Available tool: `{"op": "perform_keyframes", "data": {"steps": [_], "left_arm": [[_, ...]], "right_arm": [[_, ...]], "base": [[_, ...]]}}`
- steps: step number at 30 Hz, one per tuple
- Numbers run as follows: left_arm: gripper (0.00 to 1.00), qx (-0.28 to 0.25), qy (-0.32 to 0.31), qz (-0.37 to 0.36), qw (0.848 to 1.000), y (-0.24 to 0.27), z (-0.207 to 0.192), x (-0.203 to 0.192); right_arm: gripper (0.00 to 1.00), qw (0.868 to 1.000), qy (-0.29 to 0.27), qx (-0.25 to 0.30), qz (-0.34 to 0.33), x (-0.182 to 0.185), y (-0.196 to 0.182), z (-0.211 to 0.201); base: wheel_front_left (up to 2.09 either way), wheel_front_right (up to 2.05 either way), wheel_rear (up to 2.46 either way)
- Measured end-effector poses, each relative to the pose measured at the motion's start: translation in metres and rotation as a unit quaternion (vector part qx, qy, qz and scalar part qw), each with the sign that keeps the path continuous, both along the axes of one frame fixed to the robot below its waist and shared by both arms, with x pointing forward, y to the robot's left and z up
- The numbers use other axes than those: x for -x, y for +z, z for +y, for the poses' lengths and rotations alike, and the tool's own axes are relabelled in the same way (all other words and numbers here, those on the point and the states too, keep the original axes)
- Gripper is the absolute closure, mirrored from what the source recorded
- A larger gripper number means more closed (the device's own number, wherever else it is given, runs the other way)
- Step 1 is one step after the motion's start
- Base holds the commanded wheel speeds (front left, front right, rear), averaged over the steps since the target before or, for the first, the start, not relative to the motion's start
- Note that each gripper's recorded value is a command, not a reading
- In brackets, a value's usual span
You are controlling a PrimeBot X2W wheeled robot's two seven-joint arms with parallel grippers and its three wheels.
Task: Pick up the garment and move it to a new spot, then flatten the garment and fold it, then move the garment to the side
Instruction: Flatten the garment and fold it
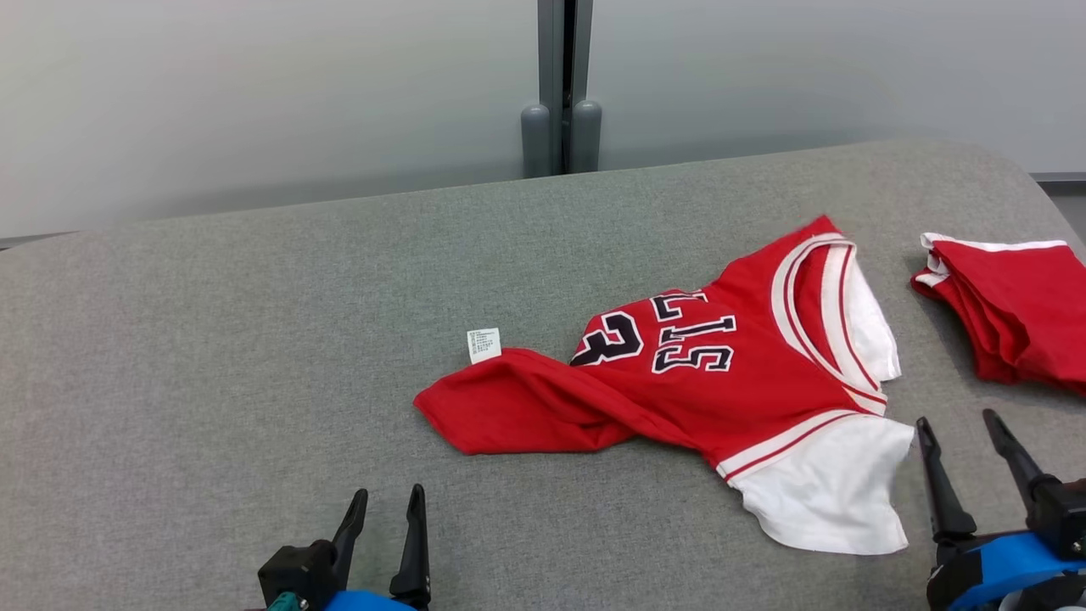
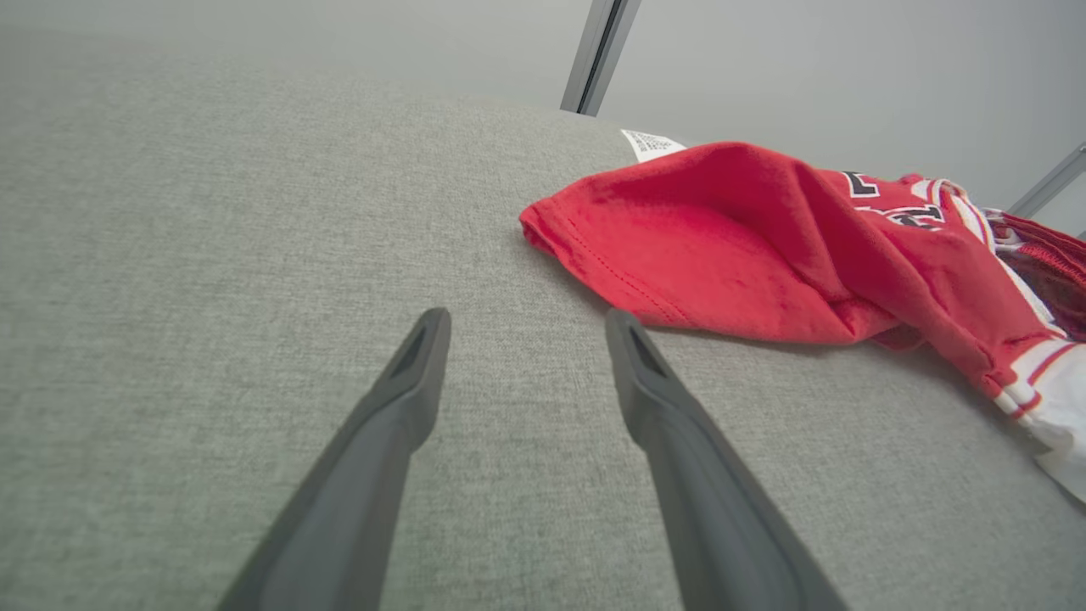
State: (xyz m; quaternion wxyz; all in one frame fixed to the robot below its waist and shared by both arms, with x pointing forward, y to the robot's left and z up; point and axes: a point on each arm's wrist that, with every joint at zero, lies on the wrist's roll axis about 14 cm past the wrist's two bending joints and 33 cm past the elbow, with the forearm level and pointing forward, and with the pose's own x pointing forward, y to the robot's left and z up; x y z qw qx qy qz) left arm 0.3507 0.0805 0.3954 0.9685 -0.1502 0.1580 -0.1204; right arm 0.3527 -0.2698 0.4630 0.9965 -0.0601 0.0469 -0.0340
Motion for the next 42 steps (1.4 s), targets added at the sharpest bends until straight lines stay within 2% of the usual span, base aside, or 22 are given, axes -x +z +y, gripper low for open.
{"op": "perform_keyframes", "data": {"steps": [5,11,16,21,25,30,34,35,36,37,42], "left_arm": [[0.0,0.002,-0.003,0.0,1.0,0.0,-0.002,-0.003],[0.0,-0.003,-0.023,-0.032,0.999,0.015,-0.011,-0.033],[0.0,-0.039,-0.071,-0.027,0.996,0.005,-0.023,-0.06],[0.0,-0.097,-0.107,-0.019,0.989,-0.009,-0.019,-0.088],[0.0,-0.124,-0.141,0.009,0.982,-0.031,-0.025,-0.087],[0.0,-0.105,-0.183,0.03,0.977,-0.042,-0.052,-0.072],[0.0,-0.1,-0.195,0.037,0.975,-0.044,-0.054,-0.068],[0.07,-0.099,-0.193,0.038,0.975,-0.044,-0.051,-0.068],[0.65,-0.097,-0.191,0.038,0.976,-0.043,-0.05,-0.069],[1.0,-0.094,-0.189,0.037,0.977,-0.042,-0.049,-0.07],[1.0,-0.09,-0.16,-0.014,0.983,-0.011,-0.035,-0.095]], "right_arm": [[0.0,1.0,-0.019,-0.005,-0.015,-0.007,0.007,-0.002],[0.0,0.999,0.006,-0.026,-0.019,-0.022,0.004,0.026],[0.0,0.999,0.034,-0.033,-0.014,-0.04,0.0,0.048],[0.0,0.998,0.045,-0.038,-0.006,-0.05,-0.007,0.057],[0.0,0.998,0.051,-0.044,0.004,-0.054,-0.015,0.062],[0.0,0.997,0.052,-0.048,0.008,-0.056,-0.018,0.063],[0.0,0.997,0.051,-0.05,0.01,-0.056,-0.02,0.063],[0.0,0.997,0.052,-0.051,0.01,-0.056,-0.02,0.064],[0.0,0.997,0.053,-0.052,0.011,-0.057,-0.02,0.065],[0.0,0.997,0.055,-0.052,0.011,-0.057,-0.021,0.066],[0.0,0.996,0.066,-0.058,0.006,-0.062,-0.018,0.075]], "base": [[0.0,0.0,0.0],[0.0,0.0,0.0],[0.0,0.0,0.0],[0.0,0.0,0.0],[0.0,0.0,0.0],[0.0,0.0,0.0],[0.0,0.0,0.0],[0.0,0.0,0.0],[0.0,0.0,0.0],[0.0,0.0,0.0],[0.0,0.0,0.0]]}}
